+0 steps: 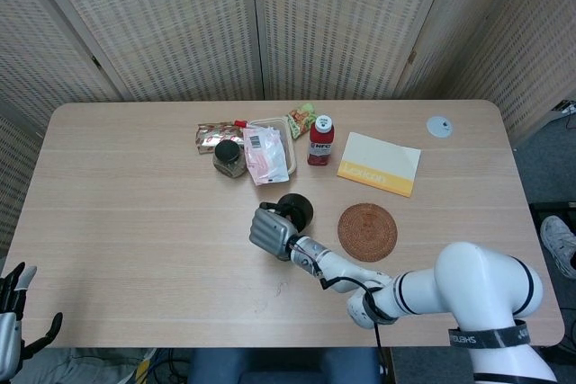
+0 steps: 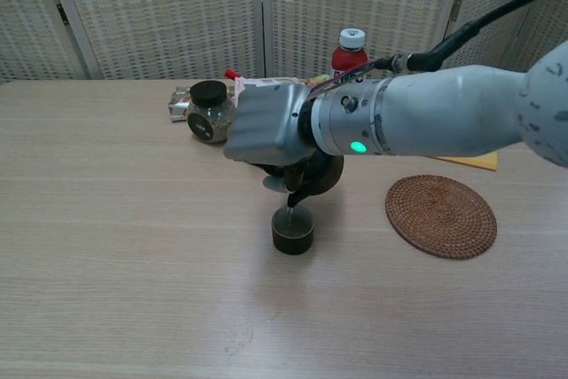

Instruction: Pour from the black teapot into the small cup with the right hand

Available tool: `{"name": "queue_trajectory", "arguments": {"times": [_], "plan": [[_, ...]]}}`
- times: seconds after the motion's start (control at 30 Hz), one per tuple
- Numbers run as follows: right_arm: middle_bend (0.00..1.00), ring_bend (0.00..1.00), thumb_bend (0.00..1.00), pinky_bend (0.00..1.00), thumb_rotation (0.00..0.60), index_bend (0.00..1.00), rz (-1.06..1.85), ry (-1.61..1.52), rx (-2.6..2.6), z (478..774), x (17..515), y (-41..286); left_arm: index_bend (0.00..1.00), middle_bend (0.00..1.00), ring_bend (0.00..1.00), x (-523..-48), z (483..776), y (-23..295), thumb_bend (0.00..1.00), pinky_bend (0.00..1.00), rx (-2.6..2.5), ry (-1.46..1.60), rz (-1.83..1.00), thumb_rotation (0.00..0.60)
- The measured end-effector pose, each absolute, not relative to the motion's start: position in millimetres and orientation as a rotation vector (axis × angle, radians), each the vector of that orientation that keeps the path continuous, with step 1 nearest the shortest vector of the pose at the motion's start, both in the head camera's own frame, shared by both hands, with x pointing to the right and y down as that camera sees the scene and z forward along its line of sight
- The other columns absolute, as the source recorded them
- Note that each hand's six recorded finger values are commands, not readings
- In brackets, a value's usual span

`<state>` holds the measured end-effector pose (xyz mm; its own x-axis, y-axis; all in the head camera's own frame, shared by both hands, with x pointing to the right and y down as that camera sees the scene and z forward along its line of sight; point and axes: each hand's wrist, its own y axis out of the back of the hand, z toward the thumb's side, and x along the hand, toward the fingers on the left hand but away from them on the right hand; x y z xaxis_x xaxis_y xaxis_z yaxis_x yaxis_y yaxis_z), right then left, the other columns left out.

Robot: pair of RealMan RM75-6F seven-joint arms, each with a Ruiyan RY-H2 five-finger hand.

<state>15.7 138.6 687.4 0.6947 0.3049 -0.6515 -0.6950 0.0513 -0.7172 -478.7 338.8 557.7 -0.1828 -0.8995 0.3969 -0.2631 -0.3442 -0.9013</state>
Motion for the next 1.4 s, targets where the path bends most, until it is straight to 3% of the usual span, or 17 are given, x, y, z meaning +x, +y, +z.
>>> {"name": "queue_trajectory", "arguments": {"times": [1.4], "plan": [[1.00, 0.99, 0.54, 0.56, 0.406, 1.00, 0.768, 0.391, -1.240, 686.7, 15.0, 145.4, 0.00, 0.00, 0.00, -479.2, 557.3, 339.6, 0.33, 0.00, -1.548, 1.355, -1.567, 0.600]]}}
